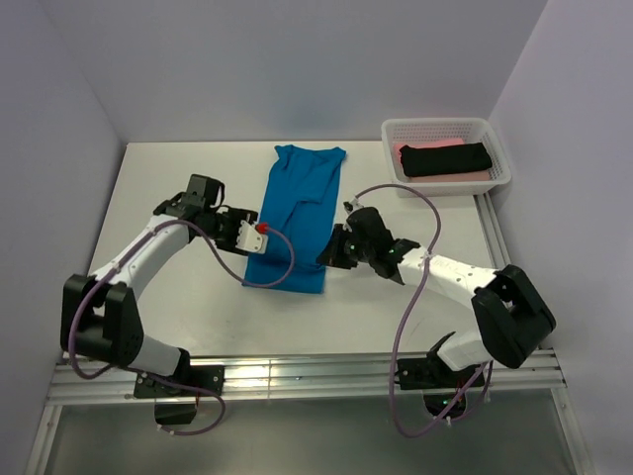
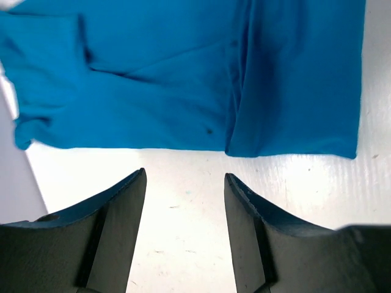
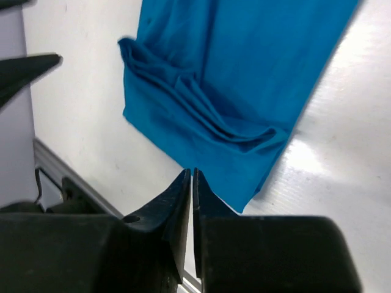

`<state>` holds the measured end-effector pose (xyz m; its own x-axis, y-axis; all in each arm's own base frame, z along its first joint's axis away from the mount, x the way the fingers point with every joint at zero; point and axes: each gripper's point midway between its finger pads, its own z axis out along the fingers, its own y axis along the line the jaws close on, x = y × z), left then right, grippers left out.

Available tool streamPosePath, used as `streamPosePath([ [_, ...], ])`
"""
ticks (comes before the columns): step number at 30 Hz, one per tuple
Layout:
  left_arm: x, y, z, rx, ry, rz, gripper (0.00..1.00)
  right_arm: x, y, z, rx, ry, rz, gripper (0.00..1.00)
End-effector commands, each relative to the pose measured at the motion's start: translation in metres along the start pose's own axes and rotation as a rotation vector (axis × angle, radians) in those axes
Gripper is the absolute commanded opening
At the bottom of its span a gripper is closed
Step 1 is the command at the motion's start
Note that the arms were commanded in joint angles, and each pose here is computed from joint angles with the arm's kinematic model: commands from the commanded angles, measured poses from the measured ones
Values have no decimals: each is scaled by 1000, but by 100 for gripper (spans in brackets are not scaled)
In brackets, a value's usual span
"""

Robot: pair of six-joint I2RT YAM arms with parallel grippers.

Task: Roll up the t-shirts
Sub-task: Roll the tshirt

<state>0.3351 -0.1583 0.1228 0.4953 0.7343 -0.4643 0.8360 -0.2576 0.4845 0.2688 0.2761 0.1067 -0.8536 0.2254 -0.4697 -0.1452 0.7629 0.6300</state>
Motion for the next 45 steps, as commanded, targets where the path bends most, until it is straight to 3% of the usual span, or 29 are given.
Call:
streamPosePath([
  [1,-30,1,-17,-82,-106,-60,59,12,25,4,-175,11,-29,8],
  [4,-43,-6,-20,-122,-173,-160,60,29,37,13,-275,33,-8,0],
  [9,-62,-27,-19,-124,-301,-334,63,35,55,25,-456,0,51,0],
  [15,-71,-34,-11,-154,-389,-421,65,40,64,45,-530,-1,92,0],
  [24,-54,-38,13,-133,-375,-536,63,36,51,76,-479,-38,116,0],
  [34,-42,-44,34,-143,-353,-537,63,12,30,98,-385,-78,81,0],
  [45,-20,-24,58,-154,-249,-748,62,-11,4,130,-284,-47,97,0],
])
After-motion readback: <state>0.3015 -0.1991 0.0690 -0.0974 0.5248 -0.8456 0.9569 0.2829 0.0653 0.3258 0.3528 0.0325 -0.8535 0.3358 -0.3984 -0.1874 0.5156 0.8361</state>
